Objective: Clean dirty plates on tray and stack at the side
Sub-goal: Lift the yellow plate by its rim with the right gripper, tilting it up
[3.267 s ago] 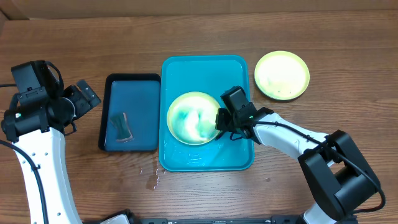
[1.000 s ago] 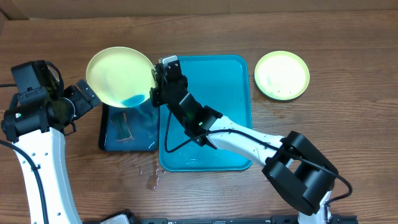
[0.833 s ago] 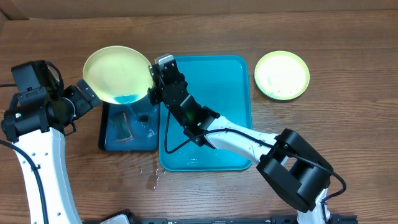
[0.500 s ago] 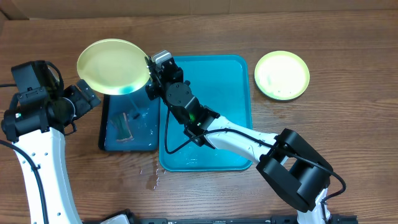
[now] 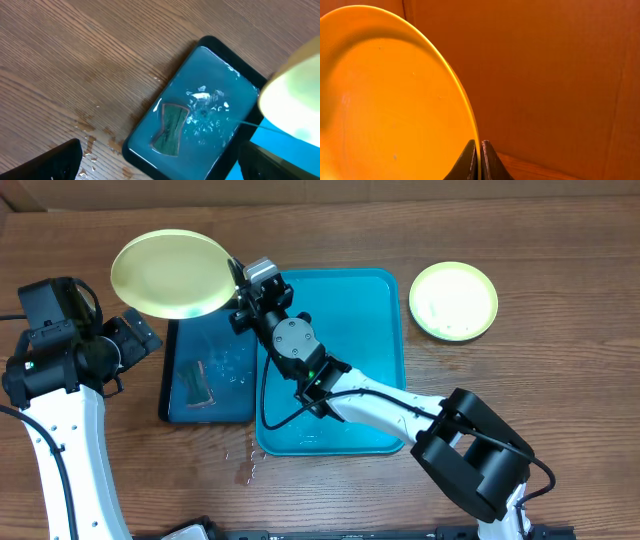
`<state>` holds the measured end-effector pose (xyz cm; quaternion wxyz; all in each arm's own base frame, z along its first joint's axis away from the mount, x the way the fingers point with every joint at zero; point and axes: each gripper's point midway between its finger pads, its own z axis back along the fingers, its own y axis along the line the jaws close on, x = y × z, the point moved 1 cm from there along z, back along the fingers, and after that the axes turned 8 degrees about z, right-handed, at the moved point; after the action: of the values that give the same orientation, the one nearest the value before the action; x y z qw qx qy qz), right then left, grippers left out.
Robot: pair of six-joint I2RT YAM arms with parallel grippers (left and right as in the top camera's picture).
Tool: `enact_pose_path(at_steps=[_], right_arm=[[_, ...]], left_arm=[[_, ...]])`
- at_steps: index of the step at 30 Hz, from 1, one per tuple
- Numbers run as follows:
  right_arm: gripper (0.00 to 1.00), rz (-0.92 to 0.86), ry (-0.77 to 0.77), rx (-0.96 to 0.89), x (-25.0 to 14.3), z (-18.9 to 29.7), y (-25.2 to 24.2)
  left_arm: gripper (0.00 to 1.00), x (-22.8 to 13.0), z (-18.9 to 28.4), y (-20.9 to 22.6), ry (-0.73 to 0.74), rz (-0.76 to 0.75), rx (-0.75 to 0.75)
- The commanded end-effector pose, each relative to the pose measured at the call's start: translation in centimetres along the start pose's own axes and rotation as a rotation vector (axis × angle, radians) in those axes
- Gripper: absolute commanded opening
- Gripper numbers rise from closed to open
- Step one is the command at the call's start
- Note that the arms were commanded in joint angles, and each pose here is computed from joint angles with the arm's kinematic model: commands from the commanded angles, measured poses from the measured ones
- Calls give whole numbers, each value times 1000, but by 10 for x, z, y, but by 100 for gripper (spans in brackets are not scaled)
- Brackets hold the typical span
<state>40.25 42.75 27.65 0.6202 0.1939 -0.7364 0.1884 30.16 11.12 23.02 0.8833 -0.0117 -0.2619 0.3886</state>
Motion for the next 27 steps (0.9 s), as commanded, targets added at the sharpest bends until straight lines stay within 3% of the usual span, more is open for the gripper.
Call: enact_pose_path(at_steps=[1,7,27], right_arm=[[4,-6,-25,9,15,2,11],[4,11,21,16,4,2,13],[4,-54,-141,4,44,6,11]], left_arm=[[100,3,1,-2,-3,9,-6],[100,3,1,-2,-4,9,-6],[100,3,1,-2,-4,9,-6]])
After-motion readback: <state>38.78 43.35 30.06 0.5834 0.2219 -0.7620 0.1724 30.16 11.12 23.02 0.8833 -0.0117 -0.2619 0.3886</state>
